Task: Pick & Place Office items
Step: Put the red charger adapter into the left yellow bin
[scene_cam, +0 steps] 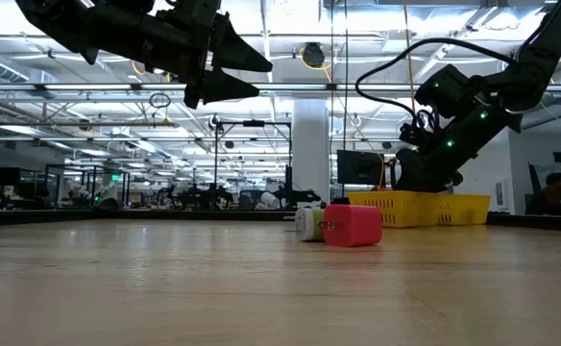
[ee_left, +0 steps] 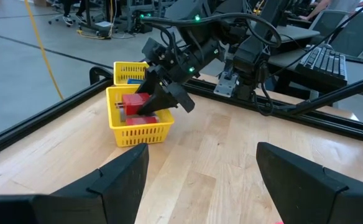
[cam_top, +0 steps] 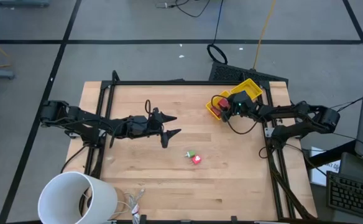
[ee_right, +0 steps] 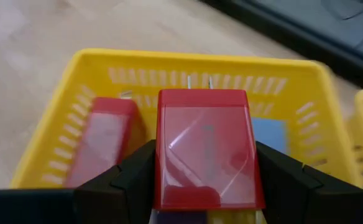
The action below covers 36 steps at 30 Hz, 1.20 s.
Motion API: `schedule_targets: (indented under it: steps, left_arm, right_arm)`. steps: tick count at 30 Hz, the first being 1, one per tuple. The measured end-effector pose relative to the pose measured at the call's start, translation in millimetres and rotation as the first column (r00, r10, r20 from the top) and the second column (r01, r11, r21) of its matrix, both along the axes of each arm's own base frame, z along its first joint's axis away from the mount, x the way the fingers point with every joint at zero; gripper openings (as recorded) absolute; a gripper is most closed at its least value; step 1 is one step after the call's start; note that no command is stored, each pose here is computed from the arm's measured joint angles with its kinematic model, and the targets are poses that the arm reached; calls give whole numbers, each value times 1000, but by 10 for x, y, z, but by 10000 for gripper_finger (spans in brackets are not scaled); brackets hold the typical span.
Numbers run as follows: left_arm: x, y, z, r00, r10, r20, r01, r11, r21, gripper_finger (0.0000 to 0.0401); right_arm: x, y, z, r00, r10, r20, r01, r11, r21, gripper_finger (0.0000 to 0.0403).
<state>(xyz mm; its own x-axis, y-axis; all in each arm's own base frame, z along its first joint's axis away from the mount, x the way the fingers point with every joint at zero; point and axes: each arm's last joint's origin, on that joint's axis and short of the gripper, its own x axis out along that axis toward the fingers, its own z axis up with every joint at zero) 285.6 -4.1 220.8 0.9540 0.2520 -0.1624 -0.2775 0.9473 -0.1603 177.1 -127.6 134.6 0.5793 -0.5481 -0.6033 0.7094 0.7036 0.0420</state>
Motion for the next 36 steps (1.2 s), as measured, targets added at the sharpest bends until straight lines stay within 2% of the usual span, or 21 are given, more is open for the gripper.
schedule_targets:
  steps: [6,13,19,22,27,36]
  left_arm:
    - [0,0,0,1000,0,0,0,1000,0,296]
    - [0,0,0,1000,0,0,0,1000,0,296]
    - [0,0,1,1000,0,0,0,1000,0,296]
    - [0,0,0,1000,0,0,0,1000,0,296]
    - [0,0,0,1000,0,0,0,1000,0,296]
    - [0,0,0,1000,0,0,0,1000,0,296]
  right_arm:
    - [24,26,3,994,93,50,-96,994,55,212]
    - [24,24,5,995,89,49,-91,994,51,212]
    - [-8,-5,-2,999,-26,-19,25,999,-20,212]
    - [-3,0,-1,1000,-10,-12,10,1000,-10,212]
    - [30,29,8,994,95,56,-98,994,56,212]
    - [29,27,9,994,91,58,-94,994,57,212]
